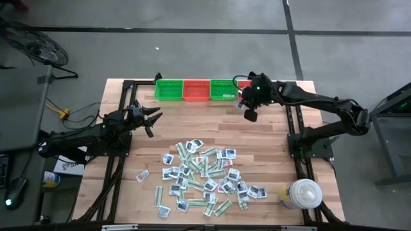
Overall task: Pick & Place First Aid Supplies
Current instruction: Put the gray towelette pack in the left orange bin
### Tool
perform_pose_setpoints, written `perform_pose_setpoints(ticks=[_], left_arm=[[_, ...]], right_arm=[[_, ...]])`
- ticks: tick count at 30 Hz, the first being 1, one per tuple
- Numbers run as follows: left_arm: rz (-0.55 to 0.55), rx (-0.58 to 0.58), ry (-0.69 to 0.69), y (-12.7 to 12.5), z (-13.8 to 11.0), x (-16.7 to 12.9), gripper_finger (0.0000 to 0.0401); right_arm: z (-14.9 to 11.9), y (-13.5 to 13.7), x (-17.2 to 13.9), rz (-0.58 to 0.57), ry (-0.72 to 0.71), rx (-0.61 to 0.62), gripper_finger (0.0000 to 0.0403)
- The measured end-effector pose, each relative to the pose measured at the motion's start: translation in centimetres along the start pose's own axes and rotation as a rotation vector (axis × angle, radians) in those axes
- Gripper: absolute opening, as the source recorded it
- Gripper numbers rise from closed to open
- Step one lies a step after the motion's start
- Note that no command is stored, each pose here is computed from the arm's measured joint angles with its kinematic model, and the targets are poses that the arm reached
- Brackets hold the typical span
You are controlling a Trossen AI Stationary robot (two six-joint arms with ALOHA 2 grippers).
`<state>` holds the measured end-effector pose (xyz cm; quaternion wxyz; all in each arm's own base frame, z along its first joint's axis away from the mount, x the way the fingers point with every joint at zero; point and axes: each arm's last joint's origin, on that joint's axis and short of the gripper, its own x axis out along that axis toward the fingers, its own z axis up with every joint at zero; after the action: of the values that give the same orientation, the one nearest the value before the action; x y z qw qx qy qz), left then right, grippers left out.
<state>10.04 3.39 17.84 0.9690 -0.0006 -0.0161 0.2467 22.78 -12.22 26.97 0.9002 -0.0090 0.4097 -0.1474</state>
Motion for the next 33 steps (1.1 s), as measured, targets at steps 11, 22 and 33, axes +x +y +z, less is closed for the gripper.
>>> perform_pose_setpoints(ticks=[11, 22, 33], left_arm=[[0.001, 0.000, 0.000, 0.00, 0.01, 0.00, 0.0122], [0.003, -0.001, -0.004, 0.01, 0.05, 0.00, 0.0122], [0.088, 0.002, 0.005, 0.26, -0.05, -0.01, 0.0122]], right_arm=[[0.60, -0.12, -0.02, -0.014, -0.061, -0.007, 0.0000], [0.64, -0.15, -0.01, -0.023, -0.065, -0.001, 0.0000], [0.49, -0.11, 0.02, -0.019, -0.051, 0.000, 0.0000]])
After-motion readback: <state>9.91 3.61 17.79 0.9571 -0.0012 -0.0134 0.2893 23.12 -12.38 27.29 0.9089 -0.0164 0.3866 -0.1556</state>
